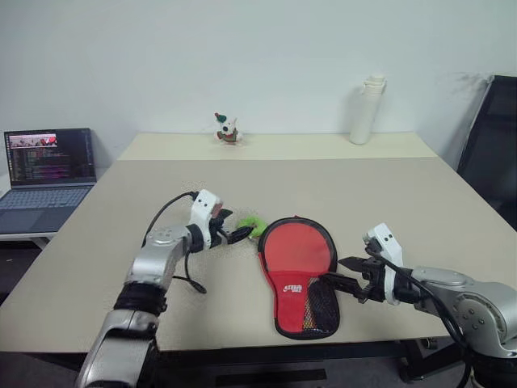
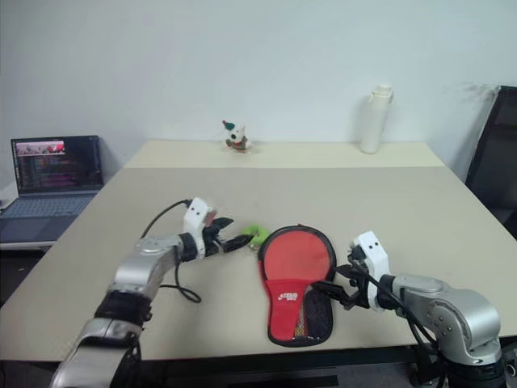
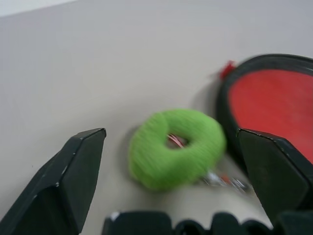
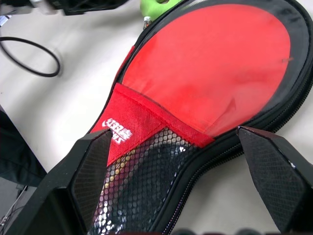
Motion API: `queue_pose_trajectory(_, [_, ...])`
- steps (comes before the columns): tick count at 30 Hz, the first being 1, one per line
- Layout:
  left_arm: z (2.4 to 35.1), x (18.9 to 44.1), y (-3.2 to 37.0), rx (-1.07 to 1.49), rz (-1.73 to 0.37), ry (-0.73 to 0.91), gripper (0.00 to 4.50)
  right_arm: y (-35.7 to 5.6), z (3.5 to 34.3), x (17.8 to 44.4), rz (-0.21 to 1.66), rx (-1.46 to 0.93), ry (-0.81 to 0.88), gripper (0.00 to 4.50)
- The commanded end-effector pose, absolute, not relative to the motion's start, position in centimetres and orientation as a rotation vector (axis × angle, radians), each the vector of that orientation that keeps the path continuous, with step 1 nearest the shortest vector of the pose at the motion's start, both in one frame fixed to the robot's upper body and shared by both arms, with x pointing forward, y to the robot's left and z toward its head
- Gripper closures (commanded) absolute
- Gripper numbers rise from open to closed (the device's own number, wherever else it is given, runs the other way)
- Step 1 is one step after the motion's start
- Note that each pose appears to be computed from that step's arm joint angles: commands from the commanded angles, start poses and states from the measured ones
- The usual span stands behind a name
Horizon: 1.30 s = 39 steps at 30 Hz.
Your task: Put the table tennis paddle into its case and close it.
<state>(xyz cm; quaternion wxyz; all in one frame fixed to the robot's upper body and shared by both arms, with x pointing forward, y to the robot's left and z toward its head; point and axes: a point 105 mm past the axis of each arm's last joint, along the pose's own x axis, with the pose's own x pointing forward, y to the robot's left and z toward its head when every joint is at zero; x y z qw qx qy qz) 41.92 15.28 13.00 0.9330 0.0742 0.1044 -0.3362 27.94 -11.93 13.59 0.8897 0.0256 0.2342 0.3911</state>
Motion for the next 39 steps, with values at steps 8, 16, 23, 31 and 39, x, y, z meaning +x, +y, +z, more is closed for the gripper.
queue_pose_trajectory(8, [10.0,43.3,14.1,0.161,-0.701,0.368,0.04,-11.4,15.0,28.3,0.807,0.043,0.406,0.0])
queue_pose_trajectory(16, [9.2,42.7,13.7,0.148,-0.74,0.378,1.35,-10.4,17.8,29.5,0.829,-0.011,0.258,0.0])
queue_pose_trajectory(23, [8.9,42.0,14.1,0.134,-0.747,0.373,3.84,-5.5,19.4,32.5,0.904,-0.018,0.13,0.0])
queue_pose_trajectory(31, [9.2,41.5,14.4,0.135,-0.738,0.364,4.48,-2.1,13.7,33.9,0.903,-0.085,0.259,0.0])
queue_pose_trajectory(39, [9.5,41.5,14.7,0.166,-0.722,0.36,4.48,-4.1,8.7,34.9,0.781,-0.282,0.309,0.0])
